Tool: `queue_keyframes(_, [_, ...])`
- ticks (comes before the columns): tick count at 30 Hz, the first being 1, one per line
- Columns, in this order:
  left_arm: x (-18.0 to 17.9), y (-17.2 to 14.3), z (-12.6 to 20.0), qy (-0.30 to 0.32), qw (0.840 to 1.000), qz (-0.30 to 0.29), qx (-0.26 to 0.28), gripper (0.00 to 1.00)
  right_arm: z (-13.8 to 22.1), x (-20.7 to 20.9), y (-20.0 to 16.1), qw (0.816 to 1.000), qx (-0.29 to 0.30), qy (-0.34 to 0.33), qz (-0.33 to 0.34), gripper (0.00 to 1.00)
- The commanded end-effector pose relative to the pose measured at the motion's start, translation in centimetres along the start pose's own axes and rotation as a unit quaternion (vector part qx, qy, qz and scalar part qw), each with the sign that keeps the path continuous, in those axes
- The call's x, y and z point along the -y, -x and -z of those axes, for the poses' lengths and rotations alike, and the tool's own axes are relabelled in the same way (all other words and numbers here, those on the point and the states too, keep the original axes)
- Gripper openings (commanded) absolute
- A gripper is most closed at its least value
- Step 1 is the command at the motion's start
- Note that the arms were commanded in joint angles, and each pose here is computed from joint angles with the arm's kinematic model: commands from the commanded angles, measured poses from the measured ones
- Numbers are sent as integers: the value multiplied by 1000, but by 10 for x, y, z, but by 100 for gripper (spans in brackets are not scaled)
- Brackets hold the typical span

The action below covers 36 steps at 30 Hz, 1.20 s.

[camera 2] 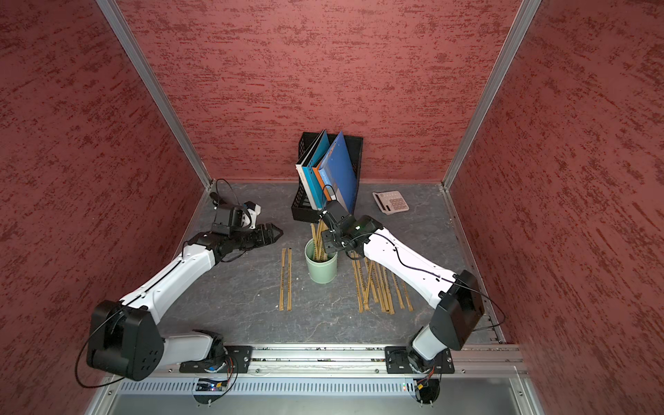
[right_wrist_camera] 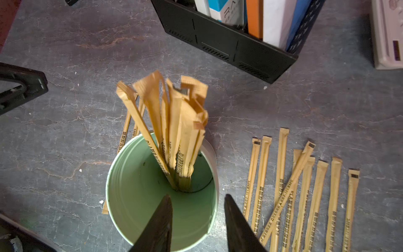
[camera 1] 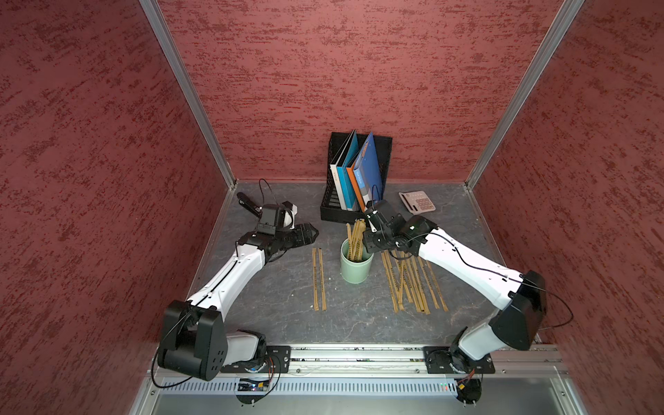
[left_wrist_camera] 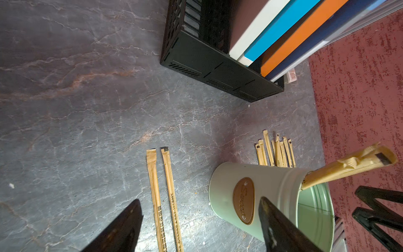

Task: Take the straws out of the storage container
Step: Pick up the straw from the container.

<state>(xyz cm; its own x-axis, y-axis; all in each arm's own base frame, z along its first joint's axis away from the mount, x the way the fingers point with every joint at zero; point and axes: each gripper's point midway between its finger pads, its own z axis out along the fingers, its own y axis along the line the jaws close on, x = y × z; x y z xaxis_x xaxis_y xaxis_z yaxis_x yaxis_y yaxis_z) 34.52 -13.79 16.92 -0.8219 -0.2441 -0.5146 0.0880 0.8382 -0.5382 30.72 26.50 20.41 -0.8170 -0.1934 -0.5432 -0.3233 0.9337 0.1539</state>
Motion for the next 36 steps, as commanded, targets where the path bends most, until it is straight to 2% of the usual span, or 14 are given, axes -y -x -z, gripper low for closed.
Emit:
queue_keyframes(1, [2,-2,-4,-9,1000,3,-2,84,-6,-4,1,1000,-6,26,3,37])
queue_keyframes(5, [1,-4,-8,-8,1000,5,-6,84,-13,1,4,999,-5,40,-2,34])
queue_keyframes(10, [-2,-6,-10,-3,1000,4,-11,84,-18,8,9,999,-1,40,-3,18])
queue_keyframes(13, [-3,-7,-10,0,1000,3,-13,84,-21,13,12,999,-1,44,-9,13])
queue_keyframes(36, [-11,-14,-18,11,1000,1,-28,84,-34,4,20,997,-13,75,2,13])
